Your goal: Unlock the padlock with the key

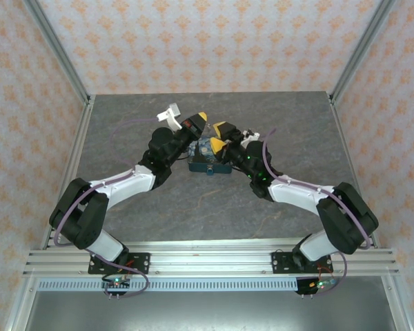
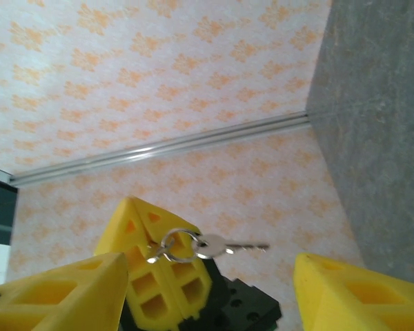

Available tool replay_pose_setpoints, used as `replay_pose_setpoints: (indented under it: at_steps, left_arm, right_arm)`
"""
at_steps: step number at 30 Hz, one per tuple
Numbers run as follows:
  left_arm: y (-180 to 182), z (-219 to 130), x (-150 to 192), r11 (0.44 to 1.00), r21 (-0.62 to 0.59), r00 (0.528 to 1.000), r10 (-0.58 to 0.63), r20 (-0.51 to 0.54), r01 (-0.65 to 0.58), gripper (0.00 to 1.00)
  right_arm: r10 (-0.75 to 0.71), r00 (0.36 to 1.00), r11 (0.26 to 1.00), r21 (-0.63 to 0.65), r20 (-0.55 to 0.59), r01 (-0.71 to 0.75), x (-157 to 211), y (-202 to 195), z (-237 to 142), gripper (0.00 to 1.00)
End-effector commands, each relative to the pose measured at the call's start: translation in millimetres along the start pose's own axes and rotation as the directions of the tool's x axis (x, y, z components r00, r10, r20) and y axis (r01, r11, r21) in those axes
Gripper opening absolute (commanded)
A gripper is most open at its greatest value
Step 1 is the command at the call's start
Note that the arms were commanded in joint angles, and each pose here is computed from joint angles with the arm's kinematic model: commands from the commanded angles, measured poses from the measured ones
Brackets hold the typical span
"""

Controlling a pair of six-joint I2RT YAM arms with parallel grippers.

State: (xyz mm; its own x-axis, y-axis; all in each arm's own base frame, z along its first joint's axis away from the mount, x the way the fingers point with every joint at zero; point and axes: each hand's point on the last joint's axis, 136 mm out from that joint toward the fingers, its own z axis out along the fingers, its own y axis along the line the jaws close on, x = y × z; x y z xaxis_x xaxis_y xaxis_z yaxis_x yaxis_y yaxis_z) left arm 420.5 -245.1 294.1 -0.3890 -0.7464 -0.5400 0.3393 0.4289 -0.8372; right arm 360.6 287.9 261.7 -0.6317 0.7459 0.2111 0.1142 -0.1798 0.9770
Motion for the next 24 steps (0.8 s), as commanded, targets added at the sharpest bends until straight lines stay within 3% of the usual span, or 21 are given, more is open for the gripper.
replay_pose_setpoints:
  at_steps: [1, 17, 24]
  left_arm:
    - [-4.4, -0.9, -5.2, 0.999, 0.035, 0.999, 0.010, 0.050, -0.012, 0.00]
    - [-3.8, 1.7, 15.3, 0.998, 0.058, 1.000, -0.001, -0.003, 0.002, 0.00]
    - [-3.5, 0.7, 20.7, 0.998, 0.058, 1.000, -0.004, -0.013, 0.004, 0.00]
  right_arm:
    - [0.050, 0.998, 0.989, -0.142, 0.033, -0.044, -2.6, 34.3, 2.3, 0.63]
    - [0.070, 0.998, 0.987, -0.147, -0.004, -0.070, 7.2, 31.6, 21.0, 0.48]
    - [0.068, 0.998, 0.987, -0.144, 0.008, -0.066, 4.4, 27.2, 17.3, 0.16]
